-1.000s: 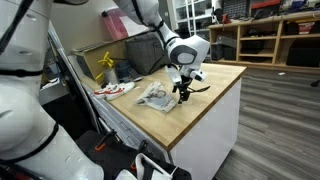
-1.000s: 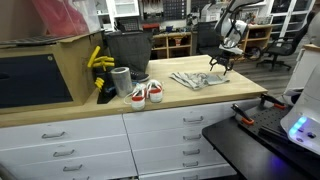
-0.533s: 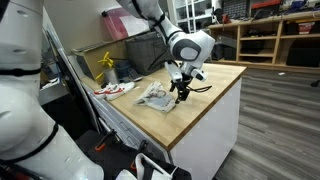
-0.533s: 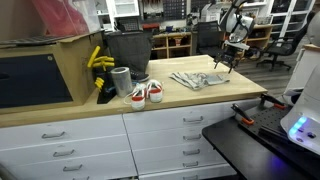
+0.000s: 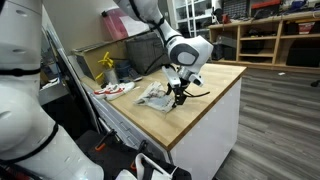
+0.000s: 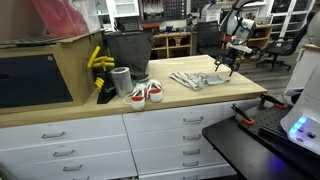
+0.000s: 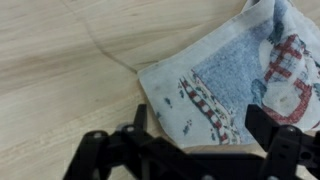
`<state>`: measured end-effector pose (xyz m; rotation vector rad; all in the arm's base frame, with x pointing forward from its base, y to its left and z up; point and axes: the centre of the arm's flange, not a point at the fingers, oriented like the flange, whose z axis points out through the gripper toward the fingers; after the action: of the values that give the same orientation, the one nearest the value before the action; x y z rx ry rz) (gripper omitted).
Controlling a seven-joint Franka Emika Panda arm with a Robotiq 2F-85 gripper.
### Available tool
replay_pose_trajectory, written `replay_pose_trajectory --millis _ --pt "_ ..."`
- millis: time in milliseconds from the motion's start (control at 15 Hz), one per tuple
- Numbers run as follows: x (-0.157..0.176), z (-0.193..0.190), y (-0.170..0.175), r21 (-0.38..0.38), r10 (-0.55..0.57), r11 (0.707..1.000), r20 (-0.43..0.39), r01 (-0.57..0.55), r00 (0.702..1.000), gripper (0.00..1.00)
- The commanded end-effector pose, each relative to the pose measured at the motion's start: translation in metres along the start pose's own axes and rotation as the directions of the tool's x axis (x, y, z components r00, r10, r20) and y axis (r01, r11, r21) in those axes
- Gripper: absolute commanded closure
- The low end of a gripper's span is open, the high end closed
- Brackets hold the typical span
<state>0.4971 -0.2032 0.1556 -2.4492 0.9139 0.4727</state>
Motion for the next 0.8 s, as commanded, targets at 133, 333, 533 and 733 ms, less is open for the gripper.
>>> replay_pose_trajectory --millis 133,333,533,733 --pt "-0.009 0.001 0.000 0.055 -0.046 0.997 -0.043 0.048 0.998 0.00" --pt "-0.008 0.008 -0.001 0.070 -0.068 0.995 -0.064 0.073 0.996 0.00" --pt "-0.008 0.016 -0.002 0.089 -0.088 0.991 -0.084 0.095 0.993 0.00" --pt "-0.009 0.021 -0.002 0.131 -0.111 0.984 -0.103 0.124 0.989 0.26"
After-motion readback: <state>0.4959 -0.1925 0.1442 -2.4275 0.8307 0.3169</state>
